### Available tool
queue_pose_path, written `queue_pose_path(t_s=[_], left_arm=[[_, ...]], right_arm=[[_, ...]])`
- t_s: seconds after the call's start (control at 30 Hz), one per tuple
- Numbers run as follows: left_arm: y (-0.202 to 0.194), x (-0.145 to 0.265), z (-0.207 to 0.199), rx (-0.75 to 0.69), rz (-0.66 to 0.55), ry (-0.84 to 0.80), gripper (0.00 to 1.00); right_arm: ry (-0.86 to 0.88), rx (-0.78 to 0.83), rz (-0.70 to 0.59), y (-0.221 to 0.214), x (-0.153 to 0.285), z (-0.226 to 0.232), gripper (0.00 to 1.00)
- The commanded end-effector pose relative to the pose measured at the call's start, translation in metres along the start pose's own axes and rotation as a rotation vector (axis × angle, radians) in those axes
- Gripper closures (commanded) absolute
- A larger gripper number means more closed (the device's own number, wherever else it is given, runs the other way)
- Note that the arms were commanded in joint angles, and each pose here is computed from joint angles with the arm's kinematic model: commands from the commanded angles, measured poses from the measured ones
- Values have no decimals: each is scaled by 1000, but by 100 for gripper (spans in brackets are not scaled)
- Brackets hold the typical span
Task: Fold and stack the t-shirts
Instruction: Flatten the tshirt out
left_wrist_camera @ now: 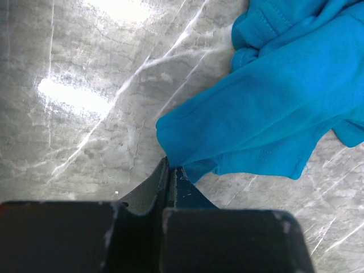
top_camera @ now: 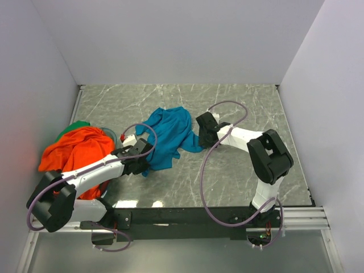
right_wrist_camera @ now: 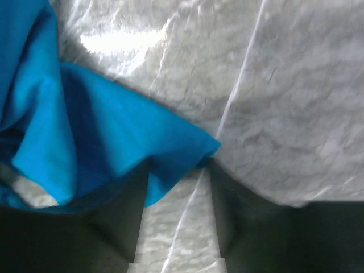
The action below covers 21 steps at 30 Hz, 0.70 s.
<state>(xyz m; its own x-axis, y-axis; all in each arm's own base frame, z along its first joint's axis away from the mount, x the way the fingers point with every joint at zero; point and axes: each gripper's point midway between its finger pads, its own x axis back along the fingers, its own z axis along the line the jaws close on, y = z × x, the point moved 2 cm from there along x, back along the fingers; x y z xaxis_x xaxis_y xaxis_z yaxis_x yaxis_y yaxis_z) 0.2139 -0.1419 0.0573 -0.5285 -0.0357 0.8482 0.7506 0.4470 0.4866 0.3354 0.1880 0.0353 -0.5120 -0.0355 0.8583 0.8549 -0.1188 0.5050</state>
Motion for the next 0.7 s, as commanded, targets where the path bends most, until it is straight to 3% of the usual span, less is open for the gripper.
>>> queue_pose_path(t_s=[0.0,0.2,0.23,0.27,0.67], left_arm=[[6,0,-4,12,-20,-12,99],[16,3,-4,19,-52,1,99],[18,3,-4,23,-59,-4,99],[20,3,-5,26,-64,-7,99],[67,19,-8,62,-164,-54,99]], right_arm=[[4,-13,-46,15,-10,8,56],[13,-1,-65,19,-13,11,70],[23,2,-77,21,-11,13,77],[35,16,-88,24,-10,15,100],[70,6,-323,76,58,11,100]])
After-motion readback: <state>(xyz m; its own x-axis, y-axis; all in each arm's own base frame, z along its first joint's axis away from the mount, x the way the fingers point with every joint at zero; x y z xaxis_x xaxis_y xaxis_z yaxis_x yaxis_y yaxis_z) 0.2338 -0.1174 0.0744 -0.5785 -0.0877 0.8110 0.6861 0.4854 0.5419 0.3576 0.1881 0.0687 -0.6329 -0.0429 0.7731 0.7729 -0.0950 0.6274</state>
